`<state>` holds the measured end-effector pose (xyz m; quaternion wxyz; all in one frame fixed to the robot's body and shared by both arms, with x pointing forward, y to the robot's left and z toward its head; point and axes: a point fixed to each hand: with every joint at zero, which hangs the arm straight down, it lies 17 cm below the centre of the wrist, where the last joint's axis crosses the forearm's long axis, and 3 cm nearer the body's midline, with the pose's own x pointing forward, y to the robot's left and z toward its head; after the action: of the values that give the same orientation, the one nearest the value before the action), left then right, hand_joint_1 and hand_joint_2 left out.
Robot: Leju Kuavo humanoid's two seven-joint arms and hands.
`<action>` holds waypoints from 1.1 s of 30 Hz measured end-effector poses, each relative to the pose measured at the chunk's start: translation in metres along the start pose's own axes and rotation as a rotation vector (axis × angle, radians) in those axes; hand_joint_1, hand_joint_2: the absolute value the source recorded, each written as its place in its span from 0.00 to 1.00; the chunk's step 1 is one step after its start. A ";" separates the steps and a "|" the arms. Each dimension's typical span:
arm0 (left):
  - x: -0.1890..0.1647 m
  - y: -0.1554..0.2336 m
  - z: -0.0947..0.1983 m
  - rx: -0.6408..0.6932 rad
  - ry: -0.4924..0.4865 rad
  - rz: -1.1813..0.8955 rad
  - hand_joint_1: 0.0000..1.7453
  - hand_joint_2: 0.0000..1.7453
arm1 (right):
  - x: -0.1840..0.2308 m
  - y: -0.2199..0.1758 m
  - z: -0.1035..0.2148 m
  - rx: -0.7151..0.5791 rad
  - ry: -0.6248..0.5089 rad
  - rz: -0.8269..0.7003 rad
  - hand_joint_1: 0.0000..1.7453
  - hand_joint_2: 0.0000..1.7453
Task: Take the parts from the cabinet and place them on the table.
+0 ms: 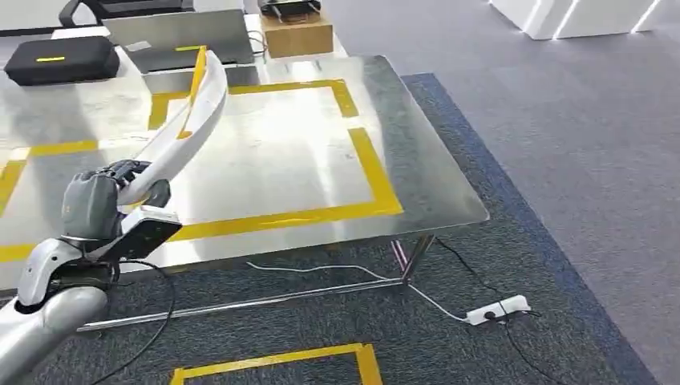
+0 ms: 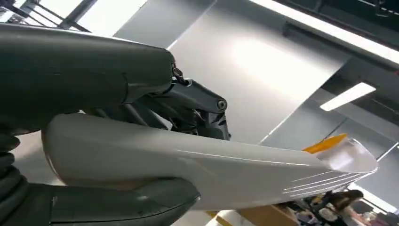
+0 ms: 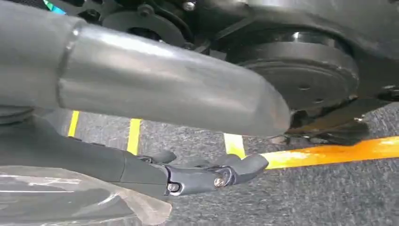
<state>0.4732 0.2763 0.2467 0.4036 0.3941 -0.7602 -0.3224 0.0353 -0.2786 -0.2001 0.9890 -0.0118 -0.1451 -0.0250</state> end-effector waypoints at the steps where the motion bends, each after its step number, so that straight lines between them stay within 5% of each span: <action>1: 0.000 0.000 0.000 0.000 0.000 0.000 1.00 1.00 | 0.000 0.000 0.000 0.000 -0.001 0.000 0.00 0.00; 33: -0.005 -0.010 -0.012 -0.051 -0.064 -0.150 1.00 1.00 | 0.009 -0.002 -0.004 0.000 -0.012 0.020 0.00 0.00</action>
<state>0.4890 0.2742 0.2425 0.3636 0.4291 -0.7326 -0.3833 0.0455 -0.2810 -0.2015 0.9883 -0.0133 -0.1510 -0.0148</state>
